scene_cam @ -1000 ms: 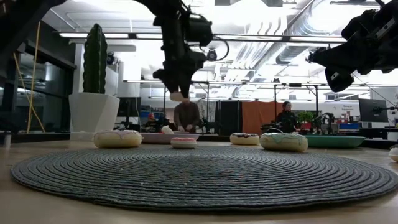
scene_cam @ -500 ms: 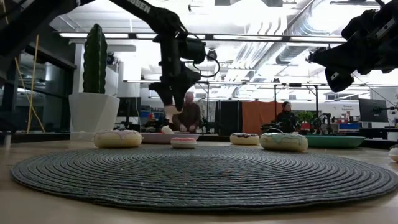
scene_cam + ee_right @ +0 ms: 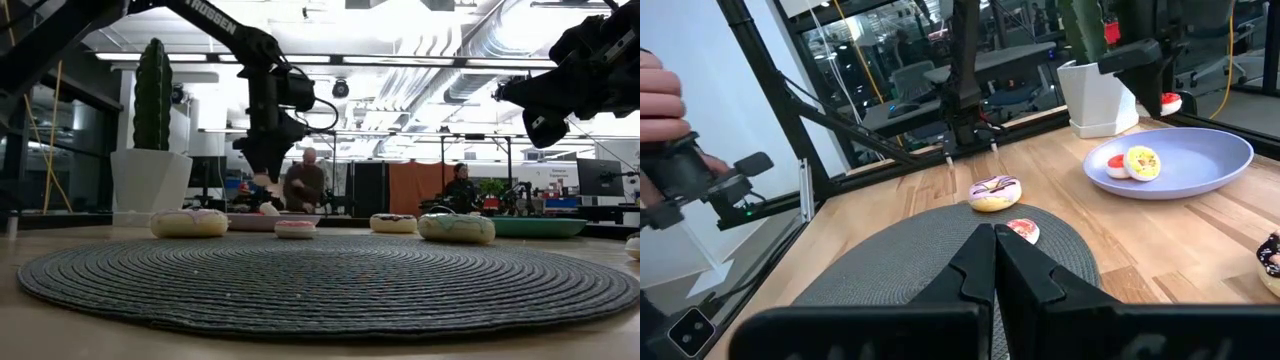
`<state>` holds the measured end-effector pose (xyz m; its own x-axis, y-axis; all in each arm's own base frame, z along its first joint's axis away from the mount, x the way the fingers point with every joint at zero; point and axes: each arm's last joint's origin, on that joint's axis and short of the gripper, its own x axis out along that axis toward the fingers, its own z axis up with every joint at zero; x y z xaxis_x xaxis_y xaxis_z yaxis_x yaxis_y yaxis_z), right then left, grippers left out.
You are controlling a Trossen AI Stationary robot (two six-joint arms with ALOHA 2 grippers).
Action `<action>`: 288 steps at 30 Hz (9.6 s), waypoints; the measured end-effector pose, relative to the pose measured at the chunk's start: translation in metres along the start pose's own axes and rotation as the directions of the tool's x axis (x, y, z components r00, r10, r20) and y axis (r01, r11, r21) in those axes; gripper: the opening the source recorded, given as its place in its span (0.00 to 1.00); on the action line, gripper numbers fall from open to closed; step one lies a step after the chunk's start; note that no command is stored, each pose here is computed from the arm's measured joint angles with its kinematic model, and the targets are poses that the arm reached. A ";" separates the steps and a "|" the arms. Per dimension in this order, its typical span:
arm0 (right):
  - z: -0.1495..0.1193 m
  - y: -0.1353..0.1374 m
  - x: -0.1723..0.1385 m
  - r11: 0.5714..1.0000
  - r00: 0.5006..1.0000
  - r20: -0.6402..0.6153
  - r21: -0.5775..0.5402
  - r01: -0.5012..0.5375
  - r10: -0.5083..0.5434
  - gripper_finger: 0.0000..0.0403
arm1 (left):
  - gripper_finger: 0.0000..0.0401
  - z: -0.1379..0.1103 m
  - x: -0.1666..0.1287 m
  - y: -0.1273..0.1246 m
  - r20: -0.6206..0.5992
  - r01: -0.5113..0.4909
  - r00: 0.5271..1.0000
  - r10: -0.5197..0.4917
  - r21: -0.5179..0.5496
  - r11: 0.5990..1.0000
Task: Pick & Place donuts
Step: Put the small red doughnut on the purple plate, then put the small pink doughnut on the purple plate
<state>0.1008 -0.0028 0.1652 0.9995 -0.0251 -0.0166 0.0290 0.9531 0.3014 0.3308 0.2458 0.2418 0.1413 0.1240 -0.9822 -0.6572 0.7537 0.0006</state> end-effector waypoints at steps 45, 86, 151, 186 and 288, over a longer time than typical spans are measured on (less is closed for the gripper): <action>0.000 0.000 0.000 1.000 1.000 0.000 0.000 0.000 0.000 0.00 | 0.47 0.009 0.055 0.023 -0.091 0.070 0.995 0.028 0.897 0.437; 0.000 0.000 0.000 1.000 1.000 0.000 0.000 0.000 0.000 0.00 | 0.69 0.014 0.049 0.028 -0.027 -0.026 0.996 0.082 0.814 0.581; 0.000 0.000 0.000 1.000 1.000 -0.001 0.000 0.000 0.000 0.00 | 0.69 -0.043 -0.012 -0.165 -0.028 0.227 0.973 -0.230 0.308 0.924; -0.001 0.000 0.000 1.000 1.000 -0.010 0.000 0.002 -0.002 0.00 | 0.69 -0.081 0.019 -0.223 -0.042 -0.032 0.998 0.037 0.130 0.991; -0.001 0.000 0.000 1.000 1.000 -0.012 0.000 0.004 -0.004 0.00 | 0.55 -0.087 0.068 -0.233 -0.220 0.045 0.975 0.033 0.338 0.940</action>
<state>0.1011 -0.0028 0.1642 0.9993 -0.0249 -0.0290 0.0325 0.9530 0.3012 0.4287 0.0225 0.1584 -0.0469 0.0035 -0.9989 -0.3610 0.9323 0.0202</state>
